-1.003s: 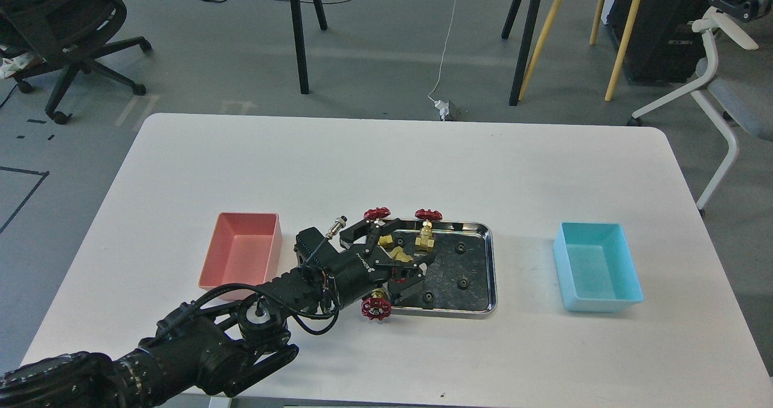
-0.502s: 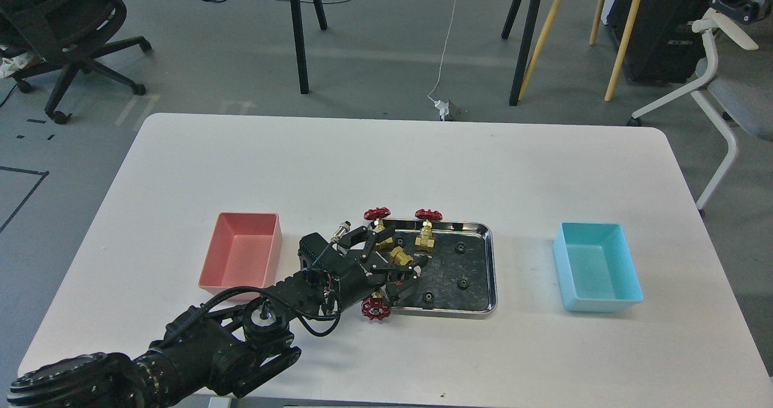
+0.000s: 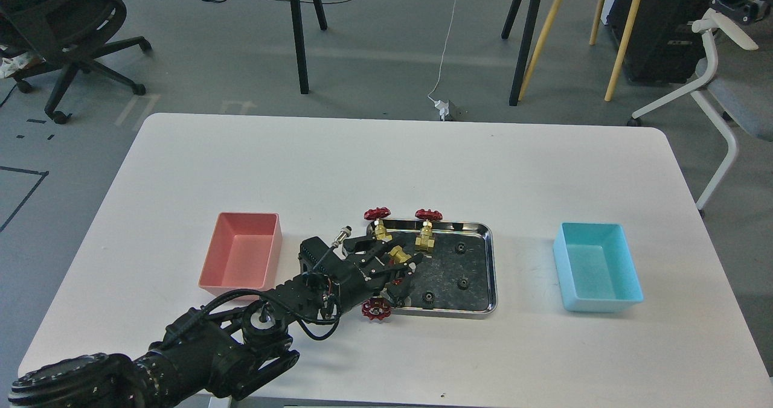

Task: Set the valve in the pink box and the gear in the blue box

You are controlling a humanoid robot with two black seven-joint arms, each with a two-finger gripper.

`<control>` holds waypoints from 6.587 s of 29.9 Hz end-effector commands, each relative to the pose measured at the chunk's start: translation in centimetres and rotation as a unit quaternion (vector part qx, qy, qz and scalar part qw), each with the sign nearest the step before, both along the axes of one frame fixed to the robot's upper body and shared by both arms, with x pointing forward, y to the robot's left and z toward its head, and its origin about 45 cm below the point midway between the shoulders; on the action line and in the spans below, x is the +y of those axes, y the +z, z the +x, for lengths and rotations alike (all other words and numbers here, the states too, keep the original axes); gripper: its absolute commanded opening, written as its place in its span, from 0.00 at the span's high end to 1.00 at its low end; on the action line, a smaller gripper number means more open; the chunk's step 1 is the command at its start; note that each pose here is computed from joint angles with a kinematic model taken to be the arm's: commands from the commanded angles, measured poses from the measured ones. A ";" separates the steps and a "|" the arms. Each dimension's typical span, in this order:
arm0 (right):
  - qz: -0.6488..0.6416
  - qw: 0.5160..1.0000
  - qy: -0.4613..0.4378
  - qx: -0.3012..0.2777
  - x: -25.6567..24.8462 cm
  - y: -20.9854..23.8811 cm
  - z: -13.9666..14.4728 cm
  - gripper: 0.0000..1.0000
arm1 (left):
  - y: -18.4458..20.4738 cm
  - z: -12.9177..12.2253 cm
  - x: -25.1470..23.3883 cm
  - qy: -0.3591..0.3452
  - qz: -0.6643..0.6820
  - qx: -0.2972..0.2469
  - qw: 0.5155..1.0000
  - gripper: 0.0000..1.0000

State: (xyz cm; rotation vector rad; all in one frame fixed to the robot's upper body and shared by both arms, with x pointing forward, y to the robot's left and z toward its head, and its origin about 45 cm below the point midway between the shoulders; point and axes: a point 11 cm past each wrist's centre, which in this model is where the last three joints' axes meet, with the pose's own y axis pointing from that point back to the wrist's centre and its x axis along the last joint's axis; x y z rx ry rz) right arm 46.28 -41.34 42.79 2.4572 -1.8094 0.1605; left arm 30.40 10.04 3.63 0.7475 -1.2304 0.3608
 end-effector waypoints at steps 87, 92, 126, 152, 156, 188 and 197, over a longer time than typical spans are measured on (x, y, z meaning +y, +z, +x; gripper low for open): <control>-0.464 0.817 0.341 0.038 16.8 -11.2 -5.5 0.01 | 42.9 16.1 21.2 0.177 -0.531 0.102 0.823 0.03; -0.540 0.709 0.450 0.046 20.8 -18.4 -9.9 0.01 | 46.0 16.6 23.2 0.191 -0.533 0.066 0.822 0.03; -0.629 0.552 0.543 0.064 24.0 -32.4 -12.6 0.23 | 50.3 16.4 24.7 0.192 -0.544 0.015 0.817 0.03; -0.650 0.520 0.551 0.046 25.2 -32.7 -12.5 0.49 | 50.7 16.1 25.7 0.199 -0.541 0.006 0.817 0.03; -0.651 0.520 0.551 0.046 25.2 -32.7 -12.5 0.54 | 50.9 16.0 25.9 0.200 -0.541 0.003 0.817 0.03; -0.646 0.589 0.484 0.023 24.1 -26.8 -8.0 0.89 | 51.2 15.7 26.7 0.207 -0.539 -0.005 0.816 0.03; -0.638 0.657 0.388 0.101 9.3 -20.7 -9.5 0.89 | 51.1 15.9 26.4 0.205 -0.540 -0.002 0.816 0.03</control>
